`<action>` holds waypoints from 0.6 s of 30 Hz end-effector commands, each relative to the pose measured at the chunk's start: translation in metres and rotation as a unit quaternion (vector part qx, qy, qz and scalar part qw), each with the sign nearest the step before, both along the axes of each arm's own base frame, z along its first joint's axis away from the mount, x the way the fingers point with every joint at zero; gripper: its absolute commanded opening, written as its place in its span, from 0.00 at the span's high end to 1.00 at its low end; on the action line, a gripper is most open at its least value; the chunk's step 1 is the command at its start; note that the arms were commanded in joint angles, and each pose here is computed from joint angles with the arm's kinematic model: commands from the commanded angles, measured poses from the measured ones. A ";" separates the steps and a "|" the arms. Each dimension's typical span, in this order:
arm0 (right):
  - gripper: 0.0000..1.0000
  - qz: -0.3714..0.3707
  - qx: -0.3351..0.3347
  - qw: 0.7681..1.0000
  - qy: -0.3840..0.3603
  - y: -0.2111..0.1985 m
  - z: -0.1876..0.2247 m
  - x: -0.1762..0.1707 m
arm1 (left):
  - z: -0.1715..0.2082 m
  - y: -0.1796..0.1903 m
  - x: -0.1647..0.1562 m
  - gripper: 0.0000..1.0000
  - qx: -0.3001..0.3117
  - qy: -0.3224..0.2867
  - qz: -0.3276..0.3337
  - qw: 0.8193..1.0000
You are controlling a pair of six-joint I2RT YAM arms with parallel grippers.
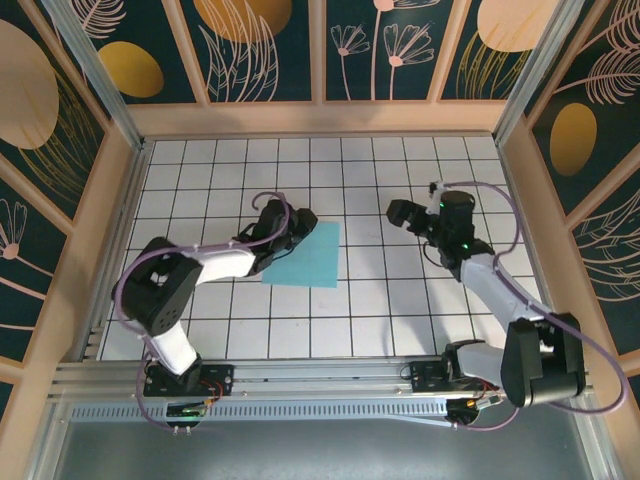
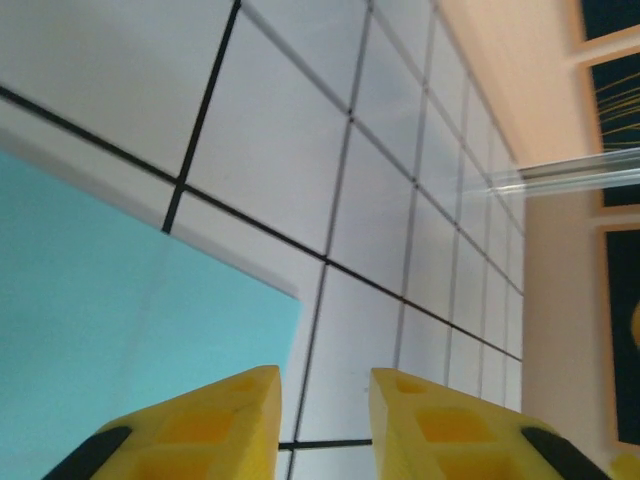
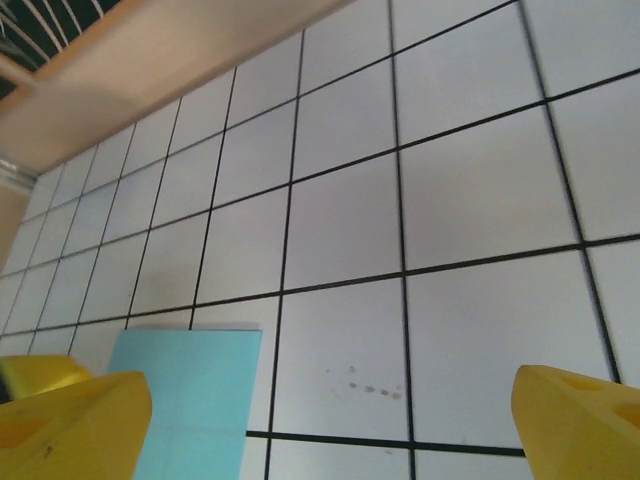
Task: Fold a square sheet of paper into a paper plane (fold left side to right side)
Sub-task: Move the square sheet of paper to the center of the table.
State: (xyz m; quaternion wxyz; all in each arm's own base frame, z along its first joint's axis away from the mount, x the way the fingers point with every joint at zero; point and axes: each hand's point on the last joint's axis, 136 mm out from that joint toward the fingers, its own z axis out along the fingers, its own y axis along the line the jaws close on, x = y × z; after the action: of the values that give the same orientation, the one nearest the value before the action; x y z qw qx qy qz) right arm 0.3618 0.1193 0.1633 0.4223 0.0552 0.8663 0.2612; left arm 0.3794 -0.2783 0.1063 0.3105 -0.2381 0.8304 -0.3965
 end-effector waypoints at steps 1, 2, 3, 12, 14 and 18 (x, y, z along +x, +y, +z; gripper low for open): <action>0.06 0.048 -0.073 0.996 0.036 0.025 -0.020 -0.001 | -0.014 0.032 -0.025 0.68 0.084 0.011 0.001 0.996; 0.05 0.062 -0.083 0.993 0.048 0.037 -0.027 0.002 | -0.015 0.039 -0.031 0.66 0.098 0.013 0.000 0.995; 0.04 0.070 -0.090 0.992 0.056 0.046 -0.032 0.004 | -0.018 0.046 -0.037 0.65 0.109 0.018 -0.001 0.994; 0.01 0.126 -0.188 0.967 0.113 0.131 -0.095 0.030 | -0.050 0.070 -0.075 0.67 0.118 0.066 -0.042 0.990; 0.01 0.135 -0.198 0.964 0.115 0.146 -0.103 0.034 | -0.055 0.073 -0.076 0.71 0.117 0.072 -0.042 0.990; 0.01 0.147 -0.216 0.959 0.113 0.169 -0.113 0.041 | -0.060 0.076 -0.075 0.73 0.121 0.075 -0.044 0.989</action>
State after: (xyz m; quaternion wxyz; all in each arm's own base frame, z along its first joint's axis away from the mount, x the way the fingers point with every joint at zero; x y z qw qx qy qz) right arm 0.3952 0.2837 0.0478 0.2713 -0.1255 0.9425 0.1492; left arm 0.3066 -0.2019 0.0511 0.2642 -0.2056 0.8974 -0.2875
